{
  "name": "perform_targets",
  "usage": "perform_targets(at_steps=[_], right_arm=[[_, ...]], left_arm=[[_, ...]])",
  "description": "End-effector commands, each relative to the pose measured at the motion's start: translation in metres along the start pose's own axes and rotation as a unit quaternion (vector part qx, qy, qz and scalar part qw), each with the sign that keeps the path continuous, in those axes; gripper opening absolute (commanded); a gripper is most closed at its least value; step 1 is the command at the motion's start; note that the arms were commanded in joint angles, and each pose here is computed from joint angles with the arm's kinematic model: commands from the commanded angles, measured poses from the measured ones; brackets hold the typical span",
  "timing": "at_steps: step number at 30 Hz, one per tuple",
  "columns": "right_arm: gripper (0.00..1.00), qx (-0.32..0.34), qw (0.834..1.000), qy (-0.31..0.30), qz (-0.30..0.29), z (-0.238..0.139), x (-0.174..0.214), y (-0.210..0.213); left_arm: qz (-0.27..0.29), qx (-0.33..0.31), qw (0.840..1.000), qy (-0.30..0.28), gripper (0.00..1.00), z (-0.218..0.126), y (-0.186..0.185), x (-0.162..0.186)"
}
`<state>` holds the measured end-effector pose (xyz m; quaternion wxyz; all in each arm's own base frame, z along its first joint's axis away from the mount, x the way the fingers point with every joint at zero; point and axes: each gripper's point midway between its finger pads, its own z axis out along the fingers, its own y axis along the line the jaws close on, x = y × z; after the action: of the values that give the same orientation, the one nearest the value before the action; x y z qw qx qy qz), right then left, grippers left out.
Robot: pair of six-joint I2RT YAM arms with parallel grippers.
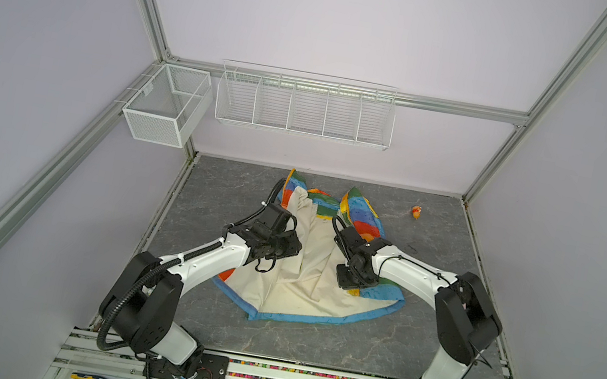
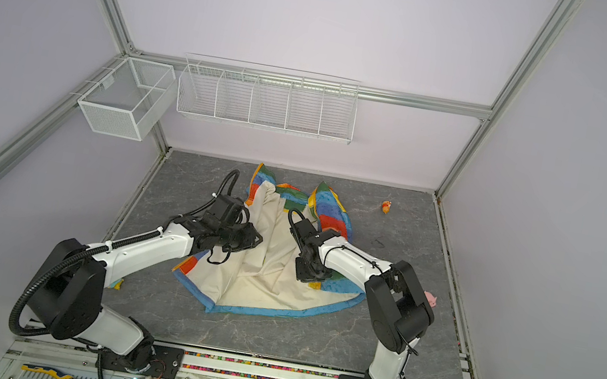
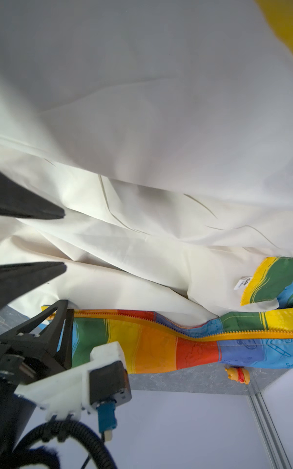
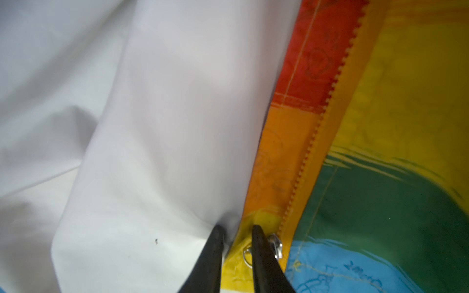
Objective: Zip up the jacket
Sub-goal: 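Move the right gripper to the zipper pull while the left gripper holds the edge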
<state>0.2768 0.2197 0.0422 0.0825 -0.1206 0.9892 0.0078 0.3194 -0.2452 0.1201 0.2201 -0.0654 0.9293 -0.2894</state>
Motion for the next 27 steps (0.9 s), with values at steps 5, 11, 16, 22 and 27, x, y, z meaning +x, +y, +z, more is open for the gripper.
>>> perform_targets(at_steps=[5,11,16,22,27], right_arm=[[0.27,0.005,1.000,-0.009,0.004,-0.008,0.007,-0.006],[0.25,0.008,1.000,-0.013,0.004,-0.011,0.009,-0.009],[0.20,0.012,1.000,-0.019,0.006,-0.014,0.009,-0.012],[0.14,0.016,1.000,-0.026,0.006,-0.019,0.007,-0.014],[0.13,0.017,1.000,-0.022,0.008,-0.016,0.008,-0.016]], left_arm=[[-0.004,0.013,1.000,-0.010,0.30,-0.008,-0.010,-0.008],[-0.005,0.012,1.000,-0.011,0.30,-0.008,-0.009,-0.008],[-0.006,0.012,1.000,-0.011,0.30,-0.008,-0.009,-0.008],[-0.006,0.014,1.000,-0.012,0.30,-0.008,-0.010,-0.009],[-0.007,0.014,1.000,-0.012,0.30,-0.008,-0.010,-0.009]])
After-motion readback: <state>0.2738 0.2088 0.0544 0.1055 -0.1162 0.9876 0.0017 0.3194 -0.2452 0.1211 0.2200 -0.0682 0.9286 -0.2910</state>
